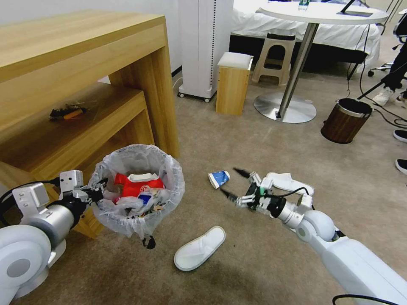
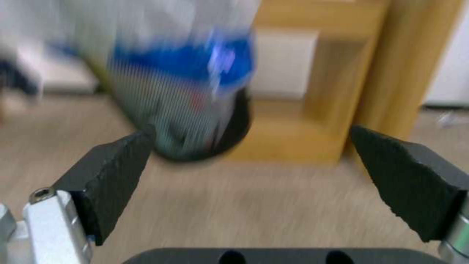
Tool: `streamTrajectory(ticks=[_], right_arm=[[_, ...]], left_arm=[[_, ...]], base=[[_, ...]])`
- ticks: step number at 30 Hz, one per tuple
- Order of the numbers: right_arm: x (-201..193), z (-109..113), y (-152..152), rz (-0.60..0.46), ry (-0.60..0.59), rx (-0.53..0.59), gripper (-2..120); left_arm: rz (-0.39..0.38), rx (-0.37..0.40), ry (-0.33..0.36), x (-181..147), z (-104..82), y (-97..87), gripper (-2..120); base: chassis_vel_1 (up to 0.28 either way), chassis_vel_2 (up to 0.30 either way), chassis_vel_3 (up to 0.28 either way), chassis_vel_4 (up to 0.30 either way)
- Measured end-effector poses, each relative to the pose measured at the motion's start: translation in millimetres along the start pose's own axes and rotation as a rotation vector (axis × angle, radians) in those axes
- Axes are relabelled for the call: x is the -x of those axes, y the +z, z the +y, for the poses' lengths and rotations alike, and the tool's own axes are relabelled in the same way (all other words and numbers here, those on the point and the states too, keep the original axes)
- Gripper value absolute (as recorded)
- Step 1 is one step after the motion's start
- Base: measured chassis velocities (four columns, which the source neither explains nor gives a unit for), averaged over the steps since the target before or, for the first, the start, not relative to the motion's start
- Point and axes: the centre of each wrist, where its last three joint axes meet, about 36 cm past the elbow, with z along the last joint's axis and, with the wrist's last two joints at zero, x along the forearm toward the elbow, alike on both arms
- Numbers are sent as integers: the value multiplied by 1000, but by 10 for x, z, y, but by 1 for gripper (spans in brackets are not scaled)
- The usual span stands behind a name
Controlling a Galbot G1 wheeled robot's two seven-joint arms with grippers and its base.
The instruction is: Pick up the trash bin and place the garbage on the floor into it.
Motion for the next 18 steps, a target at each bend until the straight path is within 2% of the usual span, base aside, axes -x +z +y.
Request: streamTrajectory(ticks=[2,6,10,18], right_arm=[[19,-31,79,76,-74,-7,100],[63,-54,168,126,-136,-11,100],[114,-137,306,196,-246,-12,100],[254,-226,462,248,-302,-5,100]], left_arm=[[2,-5,4,-9,-20,18,0],[1,-10,7,-15,-32,29,0],[2,-14,9,-30,-45,43,0],[2,-17,9,-39,-60,46,0]], base=[[0,0,0,0],[0,0,0,0],[0,0,0,0],[0,0,0,0]])
